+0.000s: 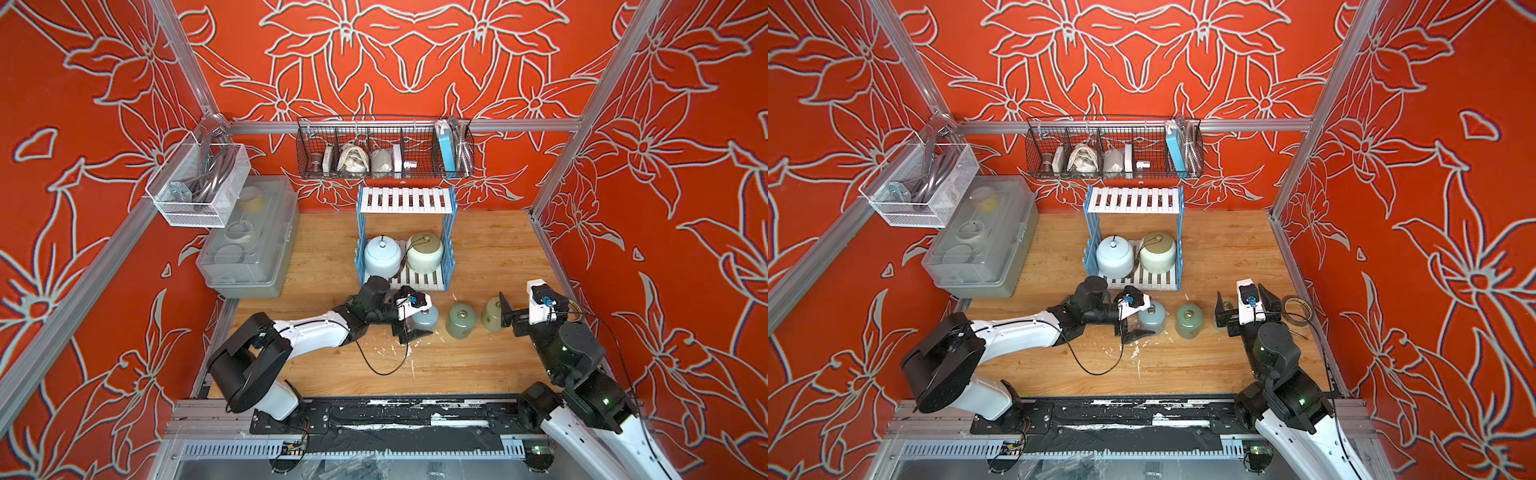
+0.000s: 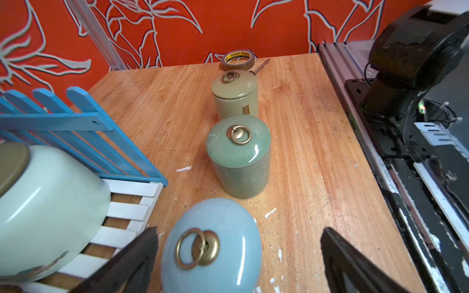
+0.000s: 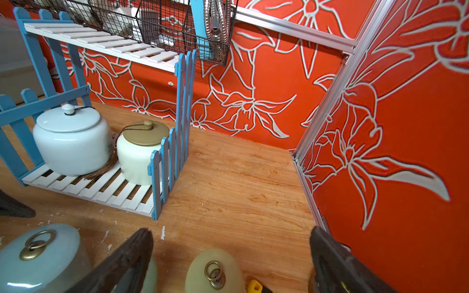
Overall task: Remove the tea canisters from the shelf
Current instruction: Place the tea canister at the center of the board, then pick up the tea canister from the shelf.
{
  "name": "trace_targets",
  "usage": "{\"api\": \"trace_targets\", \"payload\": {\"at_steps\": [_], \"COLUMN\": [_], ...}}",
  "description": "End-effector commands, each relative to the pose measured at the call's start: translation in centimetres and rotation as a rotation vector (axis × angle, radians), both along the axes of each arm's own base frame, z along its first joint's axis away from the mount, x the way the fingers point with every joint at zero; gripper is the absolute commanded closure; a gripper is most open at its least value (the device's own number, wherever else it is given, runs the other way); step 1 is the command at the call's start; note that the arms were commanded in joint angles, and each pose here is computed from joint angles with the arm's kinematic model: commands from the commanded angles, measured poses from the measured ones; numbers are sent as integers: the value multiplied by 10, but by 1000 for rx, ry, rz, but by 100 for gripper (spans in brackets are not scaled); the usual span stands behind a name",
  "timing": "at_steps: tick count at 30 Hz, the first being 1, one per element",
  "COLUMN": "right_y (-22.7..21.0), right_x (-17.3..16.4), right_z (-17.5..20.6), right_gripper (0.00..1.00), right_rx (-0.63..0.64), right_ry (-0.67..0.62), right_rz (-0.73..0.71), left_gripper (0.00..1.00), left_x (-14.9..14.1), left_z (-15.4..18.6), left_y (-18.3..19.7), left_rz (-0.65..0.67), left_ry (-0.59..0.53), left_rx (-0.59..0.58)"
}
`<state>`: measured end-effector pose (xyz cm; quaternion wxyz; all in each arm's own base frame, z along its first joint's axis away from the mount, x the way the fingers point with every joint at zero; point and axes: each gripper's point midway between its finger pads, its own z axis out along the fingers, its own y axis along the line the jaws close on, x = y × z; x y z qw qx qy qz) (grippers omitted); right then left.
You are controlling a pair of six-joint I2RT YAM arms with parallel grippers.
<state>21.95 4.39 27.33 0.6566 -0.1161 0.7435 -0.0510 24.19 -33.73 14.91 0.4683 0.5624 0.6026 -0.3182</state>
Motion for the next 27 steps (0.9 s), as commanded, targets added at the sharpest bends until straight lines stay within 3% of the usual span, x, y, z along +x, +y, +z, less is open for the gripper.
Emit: {"api": "trace_targets", "payload": {"at_steps": [1,8,27], "right_y": [-2,1,40], "right_x": [2,4,11], "right_z": [-4,-8,-15], "right_gripper": [0,0,1], "right_rx": [-18,-32,11], "right_ry": [9,33,141], "right_rz": [-16,-6,167], "left_gripper": [1,1,1], "left_x": [-14,-23,6], "left_z": [6,15,47], "left_y": [8,32,149], "left_rz": [-14,23,391], "left_ry": [8,2,74], "left_rx": [-7,-19,-96]}}
